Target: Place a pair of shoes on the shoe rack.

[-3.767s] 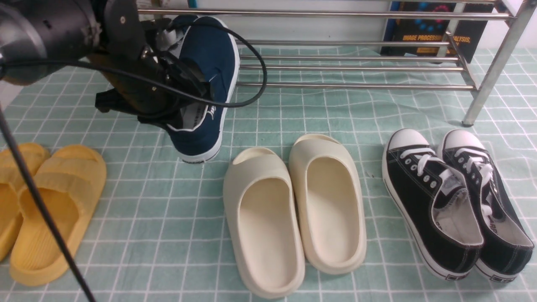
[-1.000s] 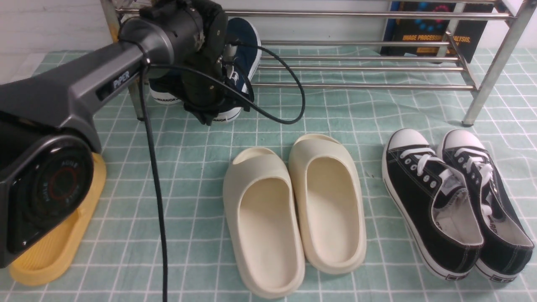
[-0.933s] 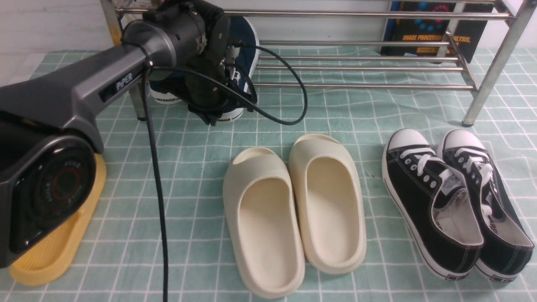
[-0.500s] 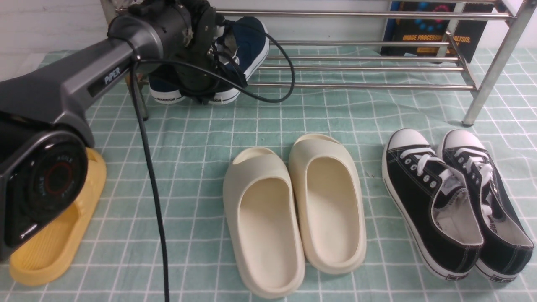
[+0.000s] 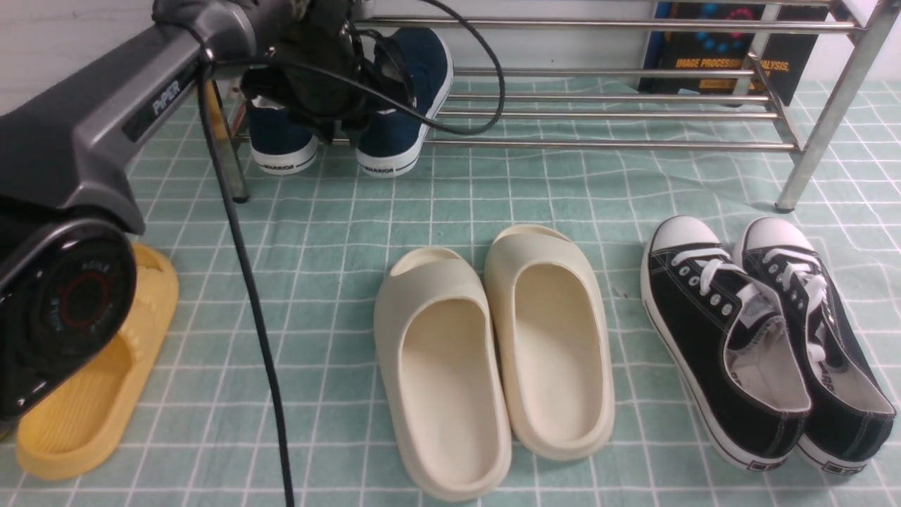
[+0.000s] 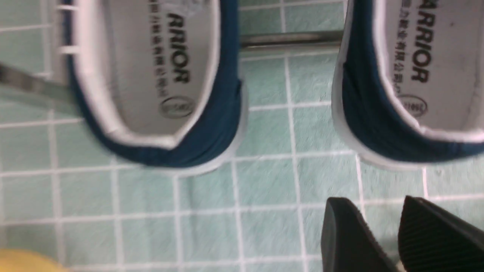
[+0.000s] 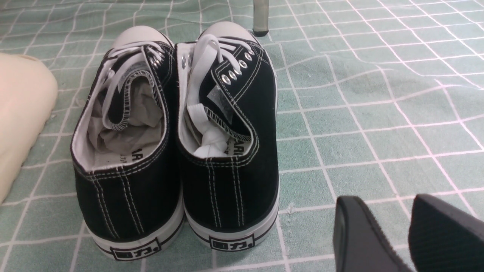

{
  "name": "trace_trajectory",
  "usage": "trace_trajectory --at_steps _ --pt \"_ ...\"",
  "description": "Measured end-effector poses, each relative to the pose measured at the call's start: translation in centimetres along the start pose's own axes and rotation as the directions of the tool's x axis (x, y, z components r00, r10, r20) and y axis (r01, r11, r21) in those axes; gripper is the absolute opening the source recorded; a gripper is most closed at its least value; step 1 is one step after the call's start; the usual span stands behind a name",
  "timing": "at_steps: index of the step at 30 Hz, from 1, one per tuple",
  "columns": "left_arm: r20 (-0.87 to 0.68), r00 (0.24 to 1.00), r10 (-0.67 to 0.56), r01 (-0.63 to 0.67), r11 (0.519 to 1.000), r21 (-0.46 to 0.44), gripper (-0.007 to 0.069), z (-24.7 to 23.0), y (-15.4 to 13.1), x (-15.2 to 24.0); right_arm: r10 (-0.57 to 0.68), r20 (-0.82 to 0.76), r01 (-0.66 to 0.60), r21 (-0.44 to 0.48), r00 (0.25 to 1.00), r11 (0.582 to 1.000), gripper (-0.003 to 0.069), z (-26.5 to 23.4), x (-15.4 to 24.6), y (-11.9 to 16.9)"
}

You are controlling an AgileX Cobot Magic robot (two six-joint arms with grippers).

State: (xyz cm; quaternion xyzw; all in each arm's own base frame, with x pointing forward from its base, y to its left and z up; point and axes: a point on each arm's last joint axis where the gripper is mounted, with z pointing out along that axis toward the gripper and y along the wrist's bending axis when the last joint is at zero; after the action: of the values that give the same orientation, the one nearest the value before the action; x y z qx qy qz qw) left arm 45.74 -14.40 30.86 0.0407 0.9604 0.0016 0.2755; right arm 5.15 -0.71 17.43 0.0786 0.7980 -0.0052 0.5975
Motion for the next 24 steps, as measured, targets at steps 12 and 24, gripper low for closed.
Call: trace_trajectory --at_steps 12,24 --pt "0.387 0.920 -0.063 0.037 0.997 0.074 0.0235 -25.7 4.8 2.1 0.000 0.000 0.000 0.000 1.000 1.000 0.0246 0.0 0.0 0.0" --pt "0.376 0.917 -0.133 0.033 0.965 0.260 0.0237 -31.8 7.8 19.7 0.000 0.000 0.000 0.000 1.000 1.000 0.0246 0.0 0.0 0.0"
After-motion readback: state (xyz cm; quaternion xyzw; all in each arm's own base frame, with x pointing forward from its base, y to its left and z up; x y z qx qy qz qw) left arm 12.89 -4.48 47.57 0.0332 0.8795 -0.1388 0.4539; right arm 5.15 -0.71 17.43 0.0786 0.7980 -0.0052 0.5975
